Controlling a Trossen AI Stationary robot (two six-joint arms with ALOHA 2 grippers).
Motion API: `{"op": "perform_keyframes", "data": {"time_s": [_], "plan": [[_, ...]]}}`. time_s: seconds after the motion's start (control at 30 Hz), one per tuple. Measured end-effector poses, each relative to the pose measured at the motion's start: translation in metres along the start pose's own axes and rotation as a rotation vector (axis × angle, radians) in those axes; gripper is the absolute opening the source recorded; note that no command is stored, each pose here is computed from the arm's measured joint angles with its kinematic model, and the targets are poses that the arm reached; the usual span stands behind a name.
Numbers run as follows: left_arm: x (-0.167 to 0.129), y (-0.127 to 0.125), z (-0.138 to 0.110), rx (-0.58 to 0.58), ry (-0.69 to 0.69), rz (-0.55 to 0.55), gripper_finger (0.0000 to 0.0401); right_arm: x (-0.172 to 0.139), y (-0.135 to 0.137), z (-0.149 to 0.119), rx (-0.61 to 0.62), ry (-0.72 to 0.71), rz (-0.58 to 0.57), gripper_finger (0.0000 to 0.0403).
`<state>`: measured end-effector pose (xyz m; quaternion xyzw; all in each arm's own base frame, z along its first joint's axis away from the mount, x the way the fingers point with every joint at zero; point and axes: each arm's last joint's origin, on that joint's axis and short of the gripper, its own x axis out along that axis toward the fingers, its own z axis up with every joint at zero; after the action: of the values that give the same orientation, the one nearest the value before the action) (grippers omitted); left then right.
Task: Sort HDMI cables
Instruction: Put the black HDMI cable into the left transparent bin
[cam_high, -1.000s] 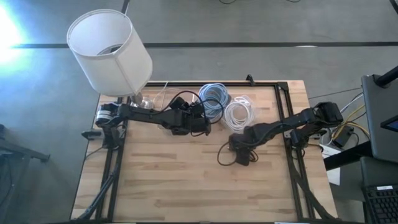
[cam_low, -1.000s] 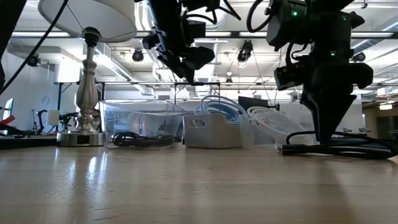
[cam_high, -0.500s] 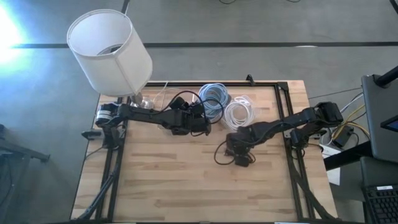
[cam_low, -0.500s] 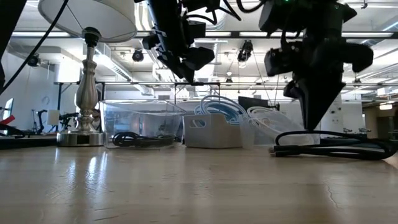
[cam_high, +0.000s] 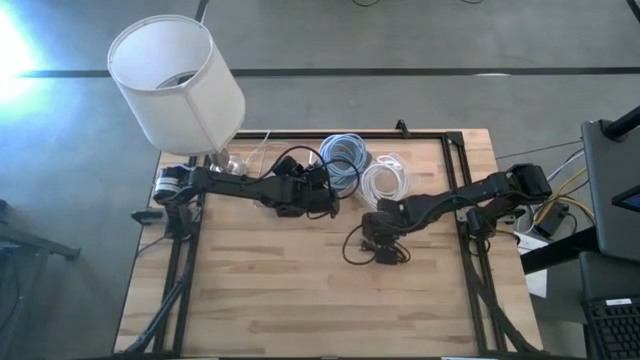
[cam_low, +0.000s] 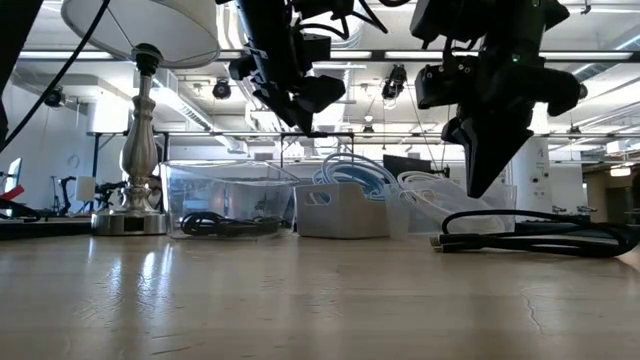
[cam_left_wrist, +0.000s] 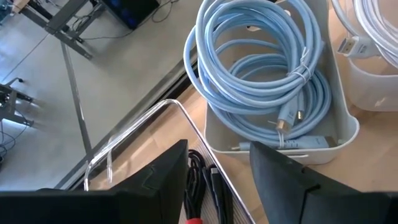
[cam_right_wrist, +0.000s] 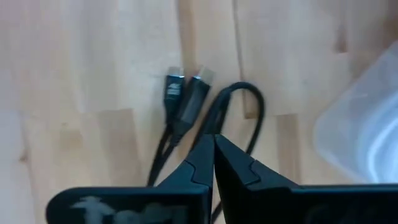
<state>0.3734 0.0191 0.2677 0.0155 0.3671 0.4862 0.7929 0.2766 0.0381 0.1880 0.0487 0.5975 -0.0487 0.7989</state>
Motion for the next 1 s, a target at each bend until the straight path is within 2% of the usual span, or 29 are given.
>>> {"op": "perform_keyframes", "data": {"time_s": [0.17, 0.47, 0.6, 0.87, 1.0], "plan": [[-0.0004, -0.0003, -0.0002, -0.005, 0.0, -0.002, 0.0177, -0.0001, -0.002, 0.0005, 0.005, -0.016, -0.056, 0.0008], [-0.0004, -0.0006, 0.0001, -0.006, -0.002, -0.004, 0.0177, -0.0001, -0.0045, 0.001, 0.098, -0.033, -0.1, 0.0008], [-0.0004, -0.0006, 0.0, -0.002, -0.001, -0.005, 0.0177, 0.0001, -0.0046, 0.0007, 0.174, -0.036, -0.1, 0.0008], [-0.0004, -0.0006, 0.0, -0.001, -0.001, -0.005, 0.0177, 0.0, -0.0045, 0.0007, 0.232, -0.046, -0.116, 0.0009], [-0.0003, -0.0009, -0.0002, -0.028, 0.008, -0.018, 0.0177, -0.0001, -0.0018, -0.0002, 0.224, -0.046, -0.114, 0.0009]]}}
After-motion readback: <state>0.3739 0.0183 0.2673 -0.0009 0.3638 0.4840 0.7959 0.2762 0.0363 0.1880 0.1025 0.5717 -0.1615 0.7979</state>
